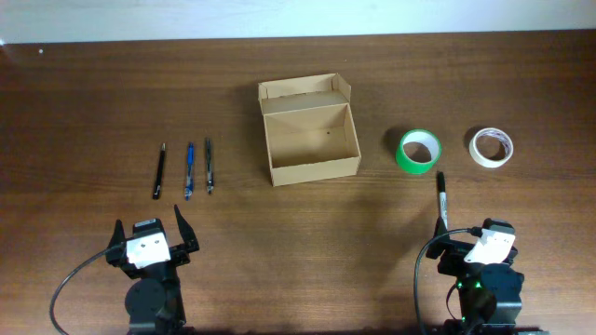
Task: Pack container
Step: 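Raise both arms from the rest pose toward the table objects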
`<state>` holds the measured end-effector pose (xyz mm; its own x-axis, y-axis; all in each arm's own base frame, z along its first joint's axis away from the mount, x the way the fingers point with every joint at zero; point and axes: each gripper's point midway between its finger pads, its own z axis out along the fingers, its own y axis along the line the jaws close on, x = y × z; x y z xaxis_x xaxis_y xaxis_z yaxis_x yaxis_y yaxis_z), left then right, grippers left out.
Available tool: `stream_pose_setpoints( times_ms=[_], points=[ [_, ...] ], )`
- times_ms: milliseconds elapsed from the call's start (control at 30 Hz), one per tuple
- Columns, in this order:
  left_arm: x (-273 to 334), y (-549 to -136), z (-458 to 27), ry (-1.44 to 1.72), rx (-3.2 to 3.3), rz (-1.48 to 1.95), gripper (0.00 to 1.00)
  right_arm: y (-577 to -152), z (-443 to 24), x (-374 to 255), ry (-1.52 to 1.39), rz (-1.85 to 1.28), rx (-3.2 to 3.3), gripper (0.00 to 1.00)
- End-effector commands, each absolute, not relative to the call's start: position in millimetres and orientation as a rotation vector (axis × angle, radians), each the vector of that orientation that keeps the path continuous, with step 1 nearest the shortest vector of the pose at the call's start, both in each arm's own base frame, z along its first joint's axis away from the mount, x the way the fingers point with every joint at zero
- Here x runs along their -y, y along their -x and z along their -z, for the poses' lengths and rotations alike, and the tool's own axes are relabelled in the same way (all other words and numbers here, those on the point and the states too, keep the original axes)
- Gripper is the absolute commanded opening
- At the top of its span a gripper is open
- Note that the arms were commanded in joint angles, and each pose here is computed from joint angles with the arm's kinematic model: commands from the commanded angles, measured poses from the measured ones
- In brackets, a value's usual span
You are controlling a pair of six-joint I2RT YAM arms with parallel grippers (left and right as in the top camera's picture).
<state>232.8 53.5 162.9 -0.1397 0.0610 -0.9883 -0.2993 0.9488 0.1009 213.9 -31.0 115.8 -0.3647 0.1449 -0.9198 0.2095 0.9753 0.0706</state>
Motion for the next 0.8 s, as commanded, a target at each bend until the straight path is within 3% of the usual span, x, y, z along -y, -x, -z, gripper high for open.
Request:
stream_pose_setpoints(
  times_ms=[0,767],
  points=[
    [-55.1,-232.9,-158.5,0.177,-1.689,-0.328,0.99,-213.5,-114.3,34.9,-0.277,0.081,-1.945,0.99],
    [-54.3,-233.2,-159.1,0.175,-1.686,-0.323,0.99,-214.6,-116.8,35.6,-0.278,0.085,-1.933,0.98]
  ],
)
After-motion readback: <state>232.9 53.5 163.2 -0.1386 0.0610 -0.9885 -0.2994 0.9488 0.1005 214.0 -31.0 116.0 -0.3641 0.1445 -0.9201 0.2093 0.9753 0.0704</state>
